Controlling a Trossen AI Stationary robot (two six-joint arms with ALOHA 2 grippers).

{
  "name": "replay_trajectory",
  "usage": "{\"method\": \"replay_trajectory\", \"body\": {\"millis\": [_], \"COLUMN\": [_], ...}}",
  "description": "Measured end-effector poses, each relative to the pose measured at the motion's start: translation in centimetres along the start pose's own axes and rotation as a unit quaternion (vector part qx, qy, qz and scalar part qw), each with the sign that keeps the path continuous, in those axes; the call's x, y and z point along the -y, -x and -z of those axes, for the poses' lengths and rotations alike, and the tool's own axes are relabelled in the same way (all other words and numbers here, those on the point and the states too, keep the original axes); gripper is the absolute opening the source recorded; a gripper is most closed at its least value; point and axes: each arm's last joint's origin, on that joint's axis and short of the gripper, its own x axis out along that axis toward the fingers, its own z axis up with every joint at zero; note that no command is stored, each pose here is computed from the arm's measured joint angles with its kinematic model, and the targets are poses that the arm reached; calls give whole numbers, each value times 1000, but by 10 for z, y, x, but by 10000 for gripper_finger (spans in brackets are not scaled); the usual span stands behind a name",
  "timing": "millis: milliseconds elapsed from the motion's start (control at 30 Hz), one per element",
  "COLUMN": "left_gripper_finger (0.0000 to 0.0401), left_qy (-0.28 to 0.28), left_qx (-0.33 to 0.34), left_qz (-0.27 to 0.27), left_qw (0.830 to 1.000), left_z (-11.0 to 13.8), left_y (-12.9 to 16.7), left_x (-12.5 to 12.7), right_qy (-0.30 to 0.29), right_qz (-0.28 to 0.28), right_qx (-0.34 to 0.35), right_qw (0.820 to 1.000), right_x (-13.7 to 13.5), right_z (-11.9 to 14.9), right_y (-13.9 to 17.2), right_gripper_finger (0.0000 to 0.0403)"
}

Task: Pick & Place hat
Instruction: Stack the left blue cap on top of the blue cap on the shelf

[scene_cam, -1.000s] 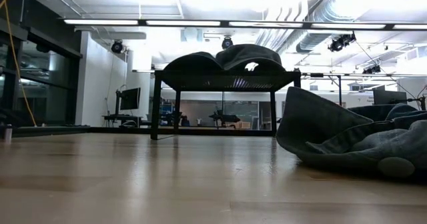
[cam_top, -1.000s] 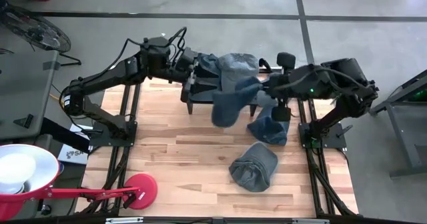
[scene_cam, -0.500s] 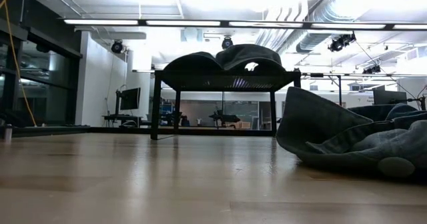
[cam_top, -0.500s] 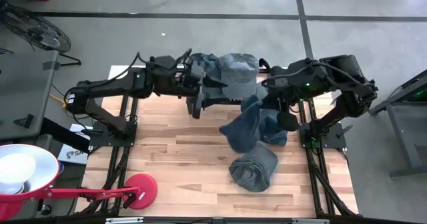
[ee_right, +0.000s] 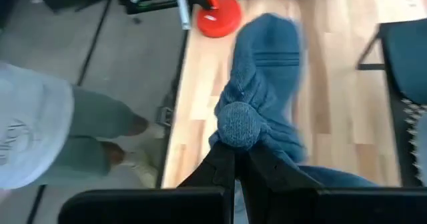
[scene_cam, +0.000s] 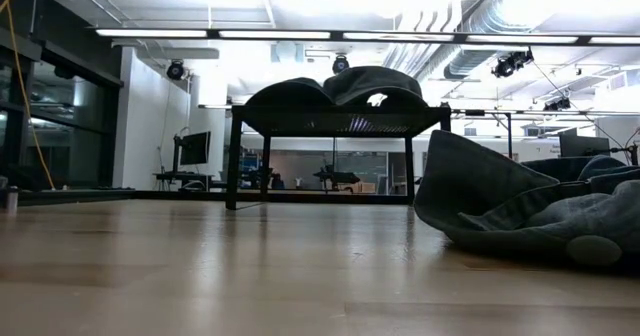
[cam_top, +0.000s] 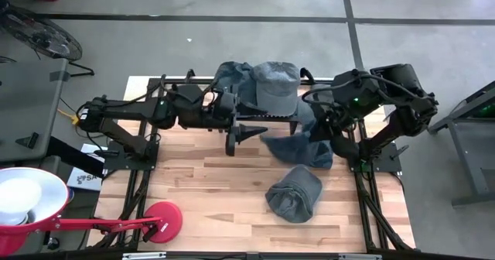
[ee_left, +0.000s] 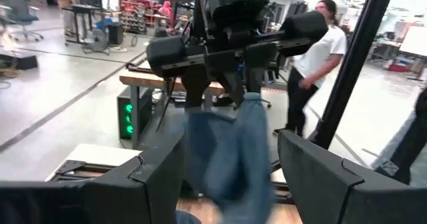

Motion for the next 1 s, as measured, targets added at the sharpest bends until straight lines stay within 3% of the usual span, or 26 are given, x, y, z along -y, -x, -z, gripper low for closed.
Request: {"method": "replay_trajectory", "body": {"millis": [367,667,1000], "left_gripper_finger": [232,232,232], "left_qy": [-62,-80,-97], "left_qx": [22,-5,-61], "left_qz": [-6,-71,-104], "left_qw": [998,994,988], "left_z": [26,40,52], "left_y": [-32,-40,-39], "left_x": [35,37,33], "right_qy": [-23,-28,-29], "right_qz": [40,72,102], "right_qx": [-30,-53,-35], "right_qw": [999,996,994], "right_x": [7,12,14], "right_z": [-9,-13,-17], "right_y": [-29,-47,-50], "right_gripper_finger": [0,0,0]}}
